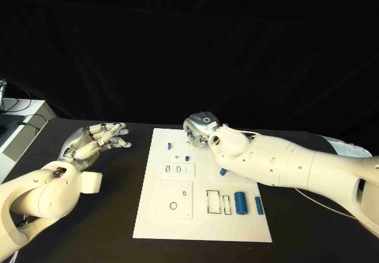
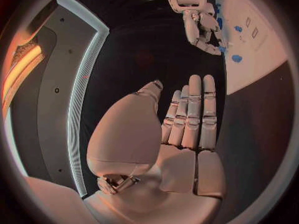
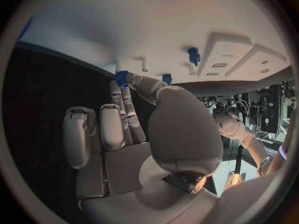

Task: Assemble the parts on the task board

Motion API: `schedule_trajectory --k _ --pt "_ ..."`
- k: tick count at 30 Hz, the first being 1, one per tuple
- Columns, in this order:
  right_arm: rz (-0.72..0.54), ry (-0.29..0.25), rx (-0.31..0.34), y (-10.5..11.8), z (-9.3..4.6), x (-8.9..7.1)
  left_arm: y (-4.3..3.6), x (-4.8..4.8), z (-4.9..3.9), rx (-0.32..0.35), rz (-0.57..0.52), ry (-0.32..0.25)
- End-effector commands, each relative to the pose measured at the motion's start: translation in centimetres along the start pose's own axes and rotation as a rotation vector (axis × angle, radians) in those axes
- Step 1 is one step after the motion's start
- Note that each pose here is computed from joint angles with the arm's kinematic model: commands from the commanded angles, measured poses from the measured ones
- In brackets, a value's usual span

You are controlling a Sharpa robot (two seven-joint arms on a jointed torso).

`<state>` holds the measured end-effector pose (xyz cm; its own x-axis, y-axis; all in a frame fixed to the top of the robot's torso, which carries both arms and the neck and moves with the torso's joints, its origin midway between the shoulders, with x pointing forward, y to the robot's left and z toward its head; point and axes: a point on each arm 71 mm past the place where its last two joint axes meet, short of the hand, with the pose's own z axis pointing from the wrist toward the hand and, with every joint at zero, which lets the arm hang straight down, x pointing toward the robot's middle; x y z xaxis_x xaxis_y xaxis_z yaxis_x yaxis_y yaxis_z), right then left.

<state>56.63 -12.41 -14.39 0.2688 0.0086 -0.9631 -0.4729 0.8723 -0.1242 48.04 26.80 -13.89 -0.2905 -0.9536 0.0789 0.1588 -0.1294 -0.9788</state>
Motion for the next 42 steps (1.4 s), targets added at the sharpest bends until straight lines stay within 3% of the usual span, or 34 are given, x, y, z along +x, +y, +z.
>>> schedule_trajectory --k 1,21,42 --pt "-0.014 0.014 -0.005 -0.07 0.03 0.19 -0.11 0.22 0.03 0.010 -0.005 0.017" --pt "-0.024 0.025 0.015 -0.81 -0.15 0.35 -0.07 0.10 0.06 0.009 -0.003 0.014" --pt "-0.005 -0.005 0.007 -1.04 -0.41 0.11 -0.04 0.02 0.07 0.008 -0.002 0.011"
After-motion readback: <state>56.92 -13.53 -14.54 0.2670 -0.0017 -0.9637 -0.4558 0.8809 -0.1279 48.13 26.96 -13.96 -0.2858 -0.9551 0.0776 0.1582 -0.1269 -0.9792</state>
